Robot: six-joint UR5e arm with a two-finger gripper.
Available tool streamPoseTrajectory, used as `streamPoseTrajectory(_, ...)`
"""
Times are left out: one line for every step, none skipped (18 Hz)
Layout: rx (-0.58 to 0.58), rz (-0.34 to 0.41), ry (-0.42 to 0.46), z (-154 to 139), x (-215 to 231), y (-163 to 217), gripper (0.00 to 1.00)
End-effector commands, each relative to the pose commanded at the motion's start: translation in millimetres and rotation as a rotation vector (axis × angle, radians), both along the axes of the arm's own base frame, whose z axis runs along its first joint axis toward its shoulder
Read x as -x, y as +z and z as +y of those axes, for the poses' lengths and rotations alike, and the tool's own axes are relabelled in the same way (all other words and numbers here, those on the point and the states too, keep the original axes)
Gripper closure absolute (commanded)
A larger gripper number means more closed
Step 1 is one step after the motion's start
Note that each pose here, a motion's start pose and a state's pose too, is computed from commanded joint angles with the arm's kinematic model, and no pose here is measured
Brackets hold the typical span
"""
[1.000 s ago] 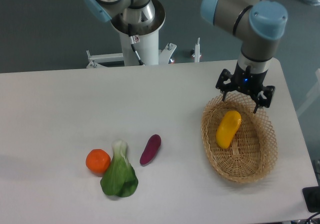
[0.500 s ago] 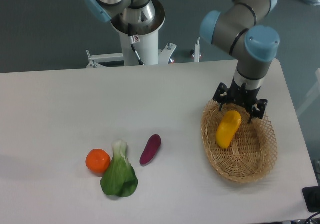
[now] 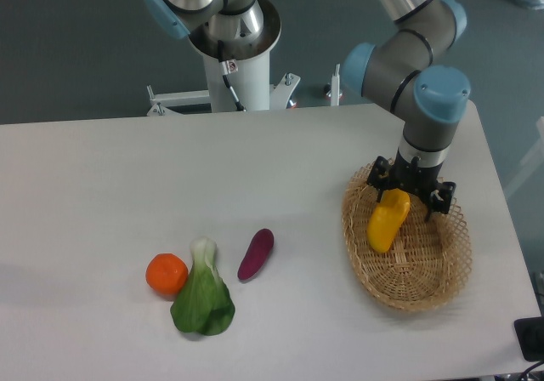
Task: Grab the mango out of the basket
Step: 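Lower the gripper around the mango and close the fingers on it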
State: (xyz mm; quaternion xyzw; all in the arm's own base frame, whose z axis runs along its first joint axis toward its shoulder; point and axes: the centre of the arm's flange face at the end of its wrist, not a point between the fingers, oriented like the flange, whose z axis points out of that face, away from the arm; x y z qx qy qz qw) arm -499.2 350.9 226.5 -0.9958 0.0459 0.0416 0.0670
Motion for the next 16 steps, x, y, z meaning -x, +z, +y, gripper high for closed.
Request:
streamPoseTrajectory(0.001,-0.003,-0.001,-0.4,-0.9,-1.3,0.00)
streamPoseTrajectory(0.002,-0.004,0.002,-0.3,-0.8,-2.2,0.00)
streamPoseTrajectory(0.004,-0.007,0.003,-0.4,-0.6,-4.0,0.00)
streamPoseTrajectory(0.005,-0.008,0.003,-0.3,-0.3,-5.6,0.00)
streamPoseTrajectory(0.005,-0.010,0.003,-0.3,-0.4,-5.8,0.00)
streamPoseTrajectory(0.005,-0.008,0.000,-0.1,0.0,-5.2,0.00)
streamPoseTrajectory(0.004,-0.007,0.000,-0.1,0.2,-5.0,0.00)
streamPoseTrajectory(0.004,-0.007,0.002,-0.1,0.2,-5.0,0.00)
streamPoseTrajectory(0.005,-0.008,0.003,-0.2,-0.1,-6.4,0.00)
streamPoseTrajectory(0.005,-0.008,-0.001,0.0,0.5,-6.7,0.00)
streamPoseTrajectory(0.006,-0.009,-0.003,0.1,0.5,-7.6,0.01)
streamPoseTrajectory(0.007,-0.012,-0.001,0.1,0.7,-9.4,0.03)
streamPoseTrajectory(0.006,-0.009,-0.006,1.2,1.1,-8.1,0.07)
streamPoseTrajectory(0.005,-0.007,-0.004,0.7,2.1,-7.5,0.11)
streamPoseTrajectory(0.006,-0.009,-0.006,0.7,2.2,-8.4,0.14)
streamPoseTrajectory(0.005,-0.007,-0.004,0.7,2.1,-7.5,0.19)
